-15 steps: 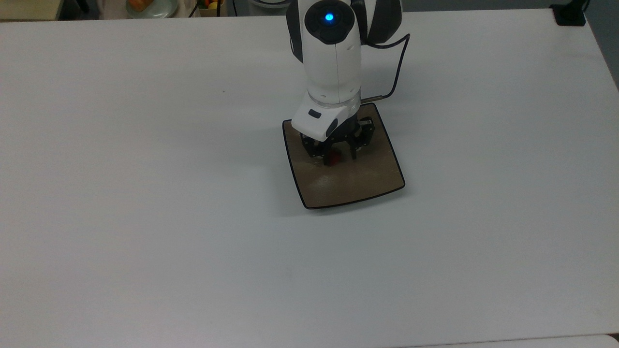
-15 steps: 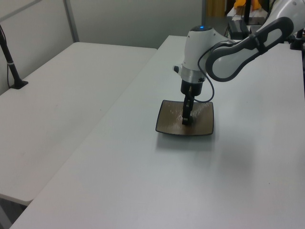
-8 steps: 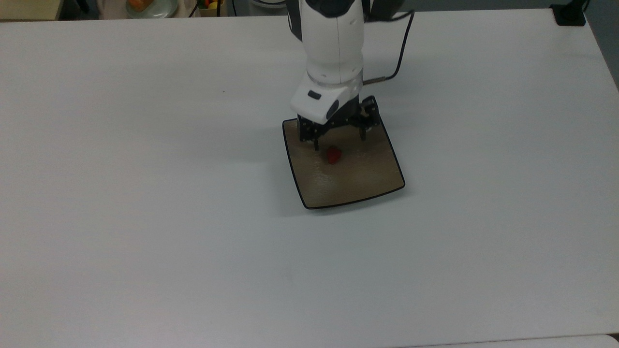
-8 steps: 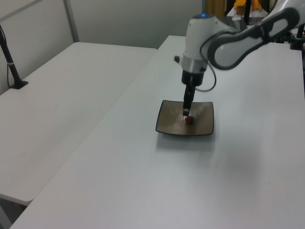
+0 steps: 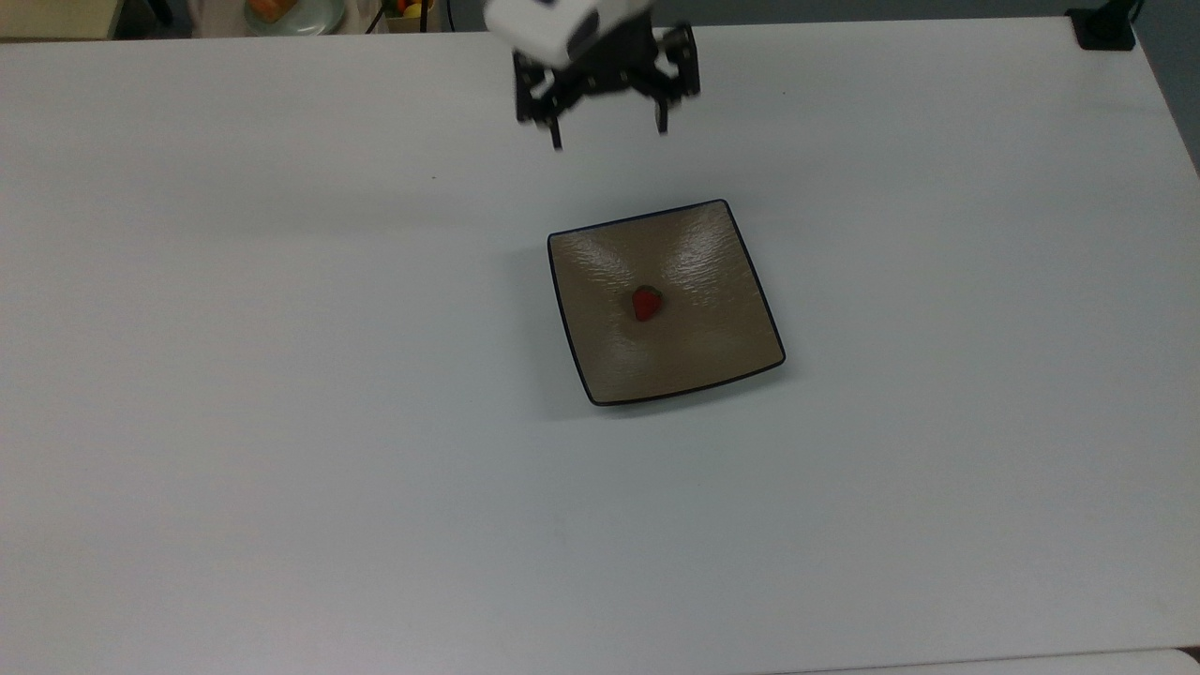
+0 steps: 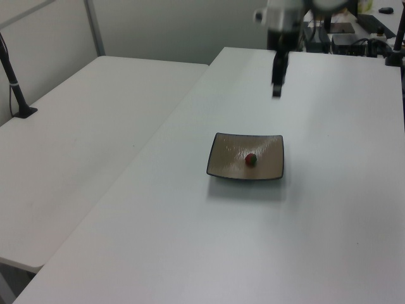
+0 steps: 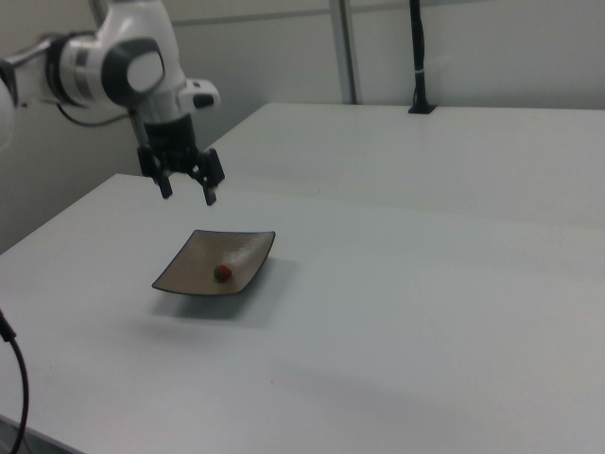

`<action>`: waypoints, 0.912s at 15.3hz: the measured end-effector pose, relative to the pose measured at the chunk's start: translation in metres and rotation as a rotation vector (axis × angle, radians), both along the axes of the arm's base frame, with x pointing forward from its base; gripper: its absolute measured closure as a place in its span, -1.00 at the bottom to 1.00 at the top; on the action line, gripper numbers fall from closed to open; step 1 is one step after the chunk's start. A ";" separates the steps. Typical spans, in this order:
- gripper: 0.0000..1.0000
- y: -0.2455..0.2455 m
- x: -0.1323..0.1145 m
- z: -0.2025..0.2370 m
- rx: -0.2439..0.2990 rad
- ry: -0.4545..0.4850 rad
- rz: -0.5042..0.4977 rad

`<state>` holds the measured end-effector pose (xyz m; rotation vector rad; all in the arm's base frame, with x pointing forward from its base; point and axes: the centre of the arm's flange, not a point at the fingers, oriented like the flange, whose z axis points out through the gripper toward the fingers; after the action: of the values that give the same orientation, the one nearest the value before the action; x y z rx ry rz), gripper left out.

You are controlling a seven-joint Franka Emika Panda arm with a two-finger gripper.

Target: Strawberries on a ceramic plate

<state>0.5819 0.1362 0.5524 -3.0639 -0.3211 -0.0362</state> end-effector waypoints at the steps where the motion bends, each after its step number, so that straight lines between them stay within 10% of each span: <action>1: -1.00 -0.010 -0.009 0.023 -0.004 0.010 -0.012; 6: -1.00 -0.058 -0.045 0.096 -0.004 0.020 -0.078; 14: -1.00 -0.054 -0.028 0.085 0.040 -0.018 -0.085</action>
<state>0.5536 0.0818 0.6373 -3.0368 -0.1885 -0.0734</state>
